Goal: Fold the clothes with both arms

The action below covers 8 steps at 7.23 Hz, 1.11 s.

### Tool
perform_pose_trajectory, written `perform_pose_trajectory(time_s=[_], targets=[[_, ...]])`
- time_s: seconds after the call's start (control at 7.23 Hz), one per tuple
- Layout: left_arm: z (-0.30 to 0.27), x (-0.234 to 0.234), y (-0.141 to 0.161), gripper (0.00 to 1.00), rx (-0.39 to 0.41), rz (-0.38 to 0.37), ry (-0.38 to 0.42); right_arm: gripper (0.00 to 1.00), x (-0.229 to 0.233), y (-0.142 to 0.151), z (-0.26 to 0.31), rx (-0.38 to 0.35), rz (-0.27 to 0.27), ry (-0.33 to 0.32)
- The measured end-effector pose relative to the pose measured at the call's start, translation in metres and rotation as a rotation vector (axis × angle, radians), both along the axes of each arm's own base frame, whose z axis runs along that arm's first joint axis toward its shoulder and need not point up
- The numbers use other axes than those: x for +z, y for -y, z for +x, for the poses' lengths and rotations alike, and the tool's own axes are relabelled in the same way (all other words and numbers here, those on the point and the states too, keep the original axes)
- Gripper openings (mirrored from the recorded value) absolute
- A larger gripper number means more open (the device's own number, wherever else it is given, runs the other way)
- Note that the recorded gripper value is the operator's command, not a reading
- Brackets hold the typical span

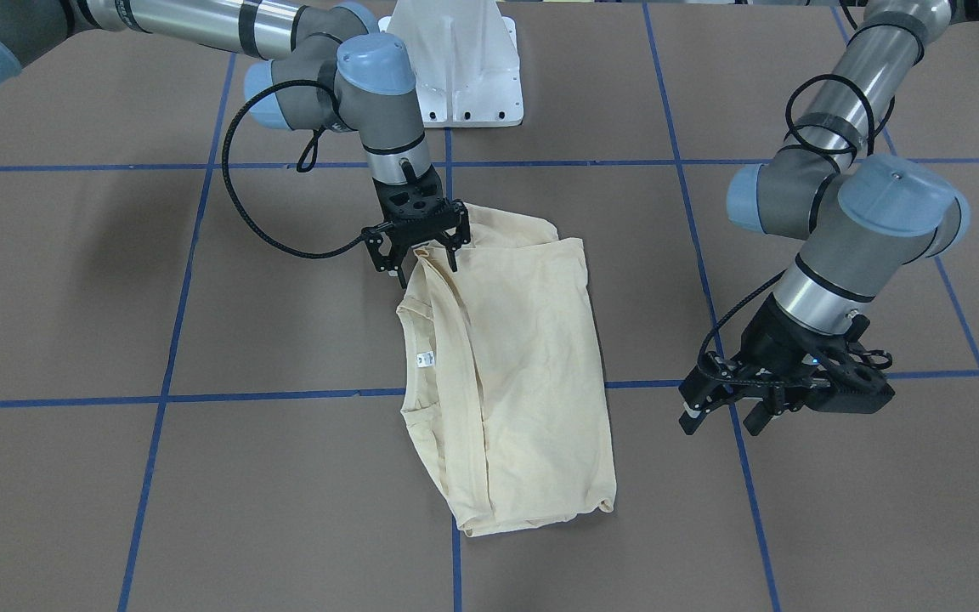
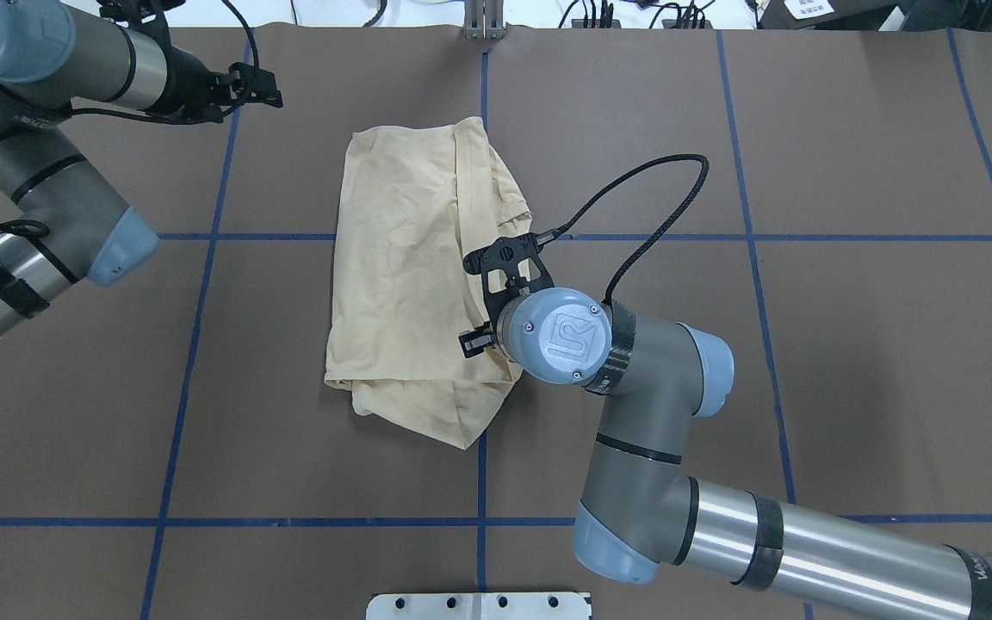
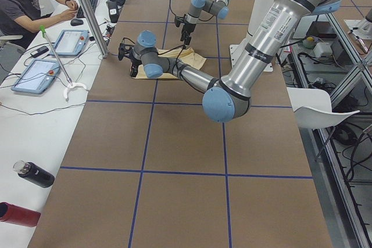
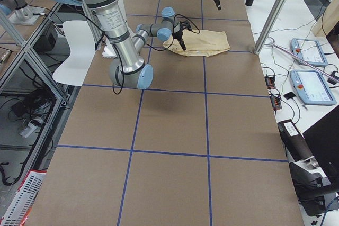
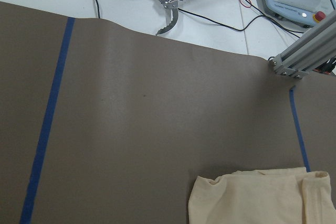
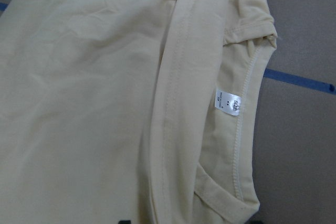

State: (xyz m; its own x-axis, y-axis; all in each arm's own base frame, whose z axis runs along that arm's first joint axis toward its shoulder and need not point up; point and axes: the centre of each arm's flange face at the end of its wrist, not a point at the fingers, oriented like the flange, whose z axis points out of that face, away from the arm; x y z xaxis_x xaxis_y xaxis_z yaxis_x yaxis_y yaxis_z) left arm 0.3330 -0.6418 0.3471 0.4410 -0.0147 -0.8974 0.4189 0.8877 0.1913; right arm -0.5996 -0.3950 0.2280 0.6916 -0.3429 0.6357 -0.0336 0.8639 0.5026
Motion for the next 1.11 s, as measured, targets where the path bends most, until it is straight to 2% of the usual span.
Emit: perform_pose_trajectory(time_s=[0.14, 0.28, 1.11], targets=[[0.0, 0.001, 0.0, 1.0, 0.0, -0.002, 0.001, 0.86, 0.003, 0.001, -0.003, -0.004, 0.014, -0.022], [0.0, 0.003, 0.0, 1.0, 0.0, -0.003, 0.003, 0.83, 0.002, 0.001, -0.006, -0.008, 0.018, -0.037], [-0.001, 0.011, -0.001, 1.0, 0.01, 0.008, 0.022, 0.78, 0.016, -0.001, -0.016, -0.021, -0.006, -0.105]])
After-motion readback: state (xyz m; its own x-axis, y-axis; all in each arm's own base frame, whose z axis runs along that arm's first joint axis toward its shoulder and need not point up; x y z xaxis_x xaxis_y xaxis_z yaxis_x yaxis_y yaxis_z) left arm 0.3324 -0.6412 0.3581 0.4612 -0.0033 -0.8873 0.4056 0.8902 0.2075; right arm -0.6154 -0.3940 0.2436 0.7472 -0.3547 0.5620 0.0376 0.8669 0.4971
